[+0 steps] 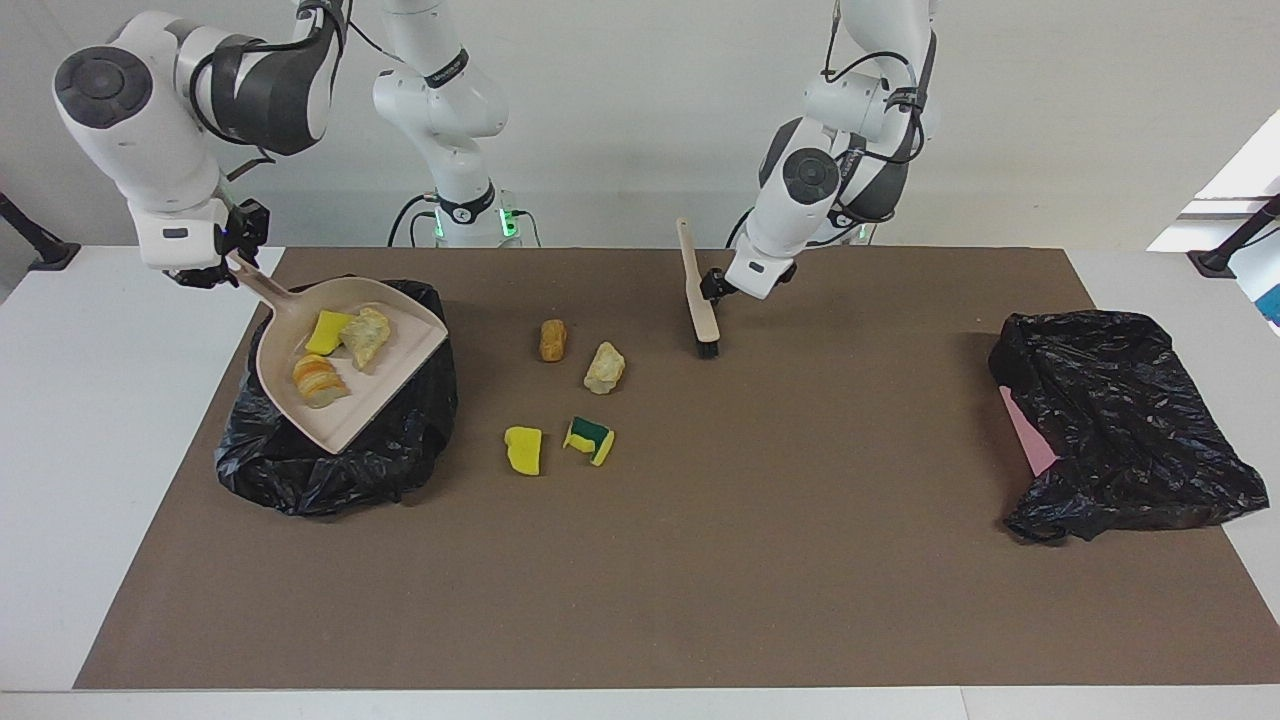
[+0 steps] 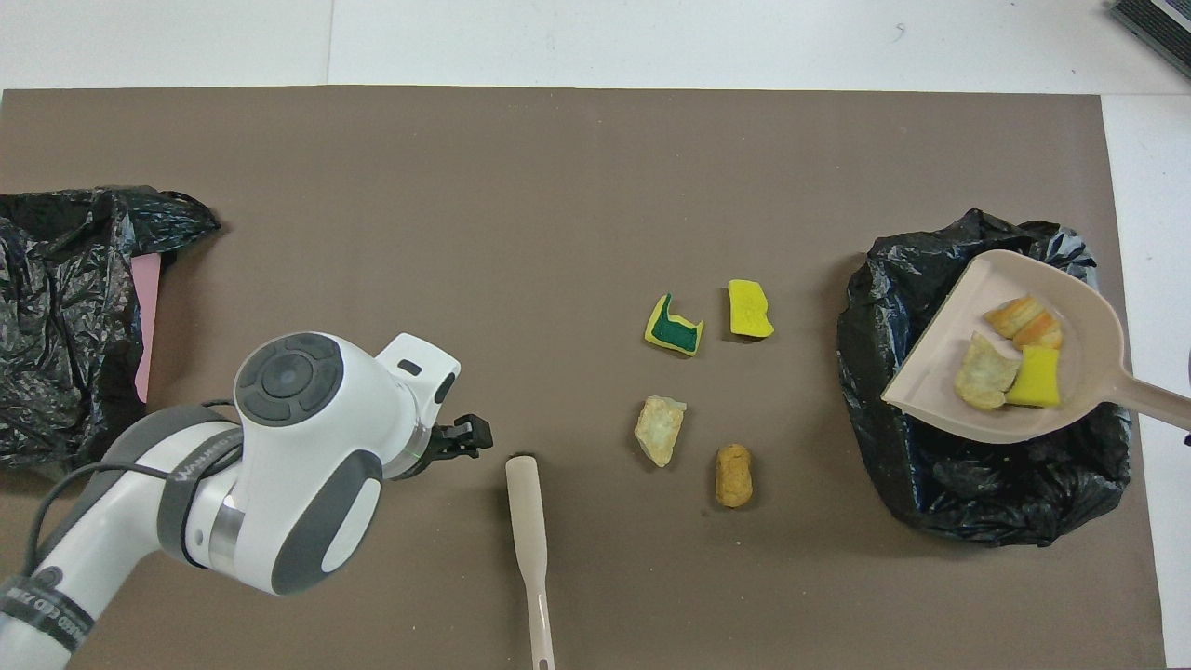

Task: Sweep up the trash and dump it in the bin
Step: 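Tip the dustpan over the bag while the left gripper withdraws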

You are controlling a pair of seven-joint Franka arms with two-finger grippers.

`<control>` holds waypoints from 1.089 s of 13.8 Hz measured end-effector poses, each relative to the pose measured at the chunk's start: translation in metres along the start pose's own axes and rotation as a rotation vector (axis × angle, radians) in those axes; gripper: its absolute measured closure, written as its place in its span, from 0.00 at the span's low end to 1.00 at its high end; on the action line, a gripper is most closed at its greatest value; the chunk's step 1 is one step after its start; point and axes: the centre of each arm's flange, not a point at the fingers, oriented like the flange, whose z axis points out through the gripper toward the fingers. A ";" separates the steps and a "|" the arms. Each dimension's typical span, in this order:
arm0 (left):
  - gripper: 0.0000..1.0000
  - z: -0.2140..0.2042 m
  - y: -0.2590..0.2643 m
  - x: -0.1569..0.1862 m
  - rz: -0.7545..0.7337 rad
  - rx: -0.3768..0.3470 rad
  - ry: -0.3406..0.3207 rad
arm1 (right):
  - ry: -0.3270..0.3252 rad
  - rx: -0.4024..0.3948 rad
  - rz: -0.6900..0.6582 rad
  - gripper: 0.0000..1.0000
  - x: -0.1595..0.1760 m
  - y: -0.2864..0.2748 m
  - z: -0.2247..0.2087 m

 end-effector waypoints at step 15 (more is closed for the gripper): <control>0.00 -0.186 -0.174 0.125 0.274 0.013 0.218 | -0.239 0.158 0.132 0.68 0.007 0.025 -0.031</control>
